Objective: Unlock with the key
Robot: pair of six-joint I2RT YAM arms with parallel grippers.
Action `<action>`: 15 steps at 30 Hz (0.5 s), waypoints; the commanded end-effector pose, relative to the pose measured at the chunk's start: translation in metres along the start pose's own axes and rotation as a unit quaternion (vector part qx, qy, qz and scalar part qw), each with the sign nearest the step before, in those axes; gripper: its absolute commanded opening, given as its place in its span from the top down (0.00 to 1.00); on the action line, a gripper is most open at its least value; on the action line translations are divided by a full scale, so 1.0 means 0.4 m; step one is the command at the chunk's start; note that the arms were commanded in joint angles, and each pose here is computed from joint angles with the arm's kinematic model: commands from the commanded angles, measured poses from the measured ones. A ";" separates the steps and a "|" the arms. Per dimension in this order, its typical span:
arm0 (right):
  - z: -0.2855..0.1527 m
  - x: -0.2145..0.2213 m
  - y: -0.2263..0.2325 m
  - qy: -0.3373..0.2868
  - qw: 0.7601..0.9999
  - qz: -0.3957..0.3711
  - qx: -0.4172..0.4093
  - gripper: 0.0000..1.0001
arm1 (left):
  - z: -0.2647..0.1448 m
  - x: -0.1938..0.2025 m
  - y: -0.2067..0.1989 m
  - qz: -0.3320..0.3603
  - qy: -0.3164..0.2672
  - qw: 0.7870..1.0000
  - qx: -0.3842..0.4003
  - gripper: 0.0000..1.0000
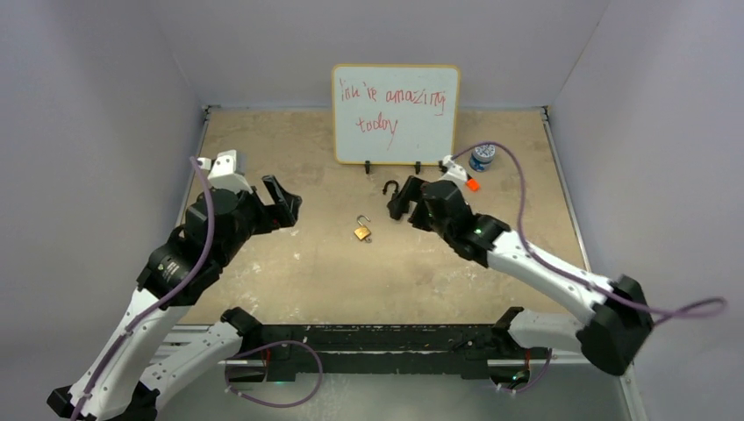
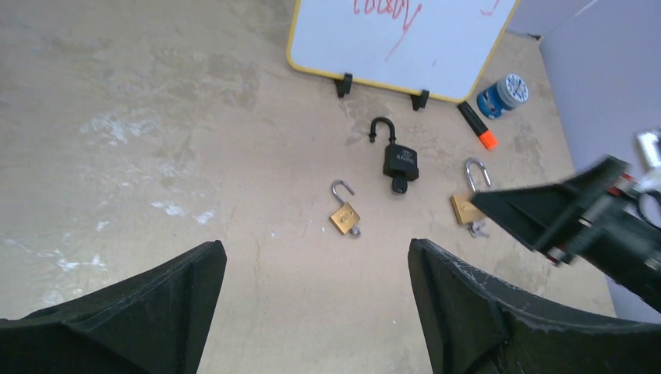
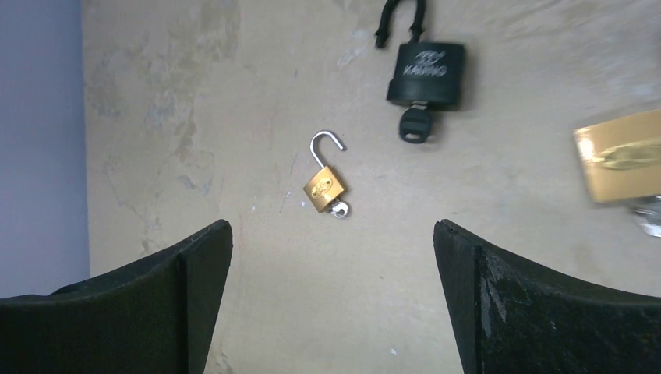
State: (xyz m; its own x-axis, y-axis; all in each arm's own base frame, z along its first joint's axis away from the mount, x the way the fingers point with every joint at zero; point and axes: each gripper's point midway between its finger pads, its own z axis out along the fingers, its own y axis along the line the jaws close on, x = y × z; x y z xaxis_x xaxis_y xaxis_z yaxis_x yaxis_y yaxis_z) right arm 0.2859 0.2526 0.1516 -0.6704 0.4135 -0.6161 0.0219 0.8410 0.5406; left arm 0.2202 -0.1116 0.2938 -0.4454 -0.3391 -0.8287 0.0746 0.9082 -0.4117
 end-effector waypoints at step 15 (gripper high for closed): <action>-0.593 -0.390 -0.189 -0.261 0.944 -0.140 0.145 0.01 | -0.227 -0.203 0.093 0.053 -0.125 0.988 -0.069 0.08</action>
State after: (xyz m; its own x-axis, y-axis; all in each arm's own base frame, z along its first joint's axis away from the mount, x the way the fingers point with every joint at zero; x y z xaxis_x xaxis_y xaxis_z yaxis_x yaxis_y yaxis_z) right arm 0.2226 0.0735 0.3216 -0.2806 0.3005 -0.9116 0.1020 0.9537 0.2829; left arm 0.1902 -0.0430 0.3595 -0.2556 -0.2968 -0.9201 -0.0220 0.9532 -0.3014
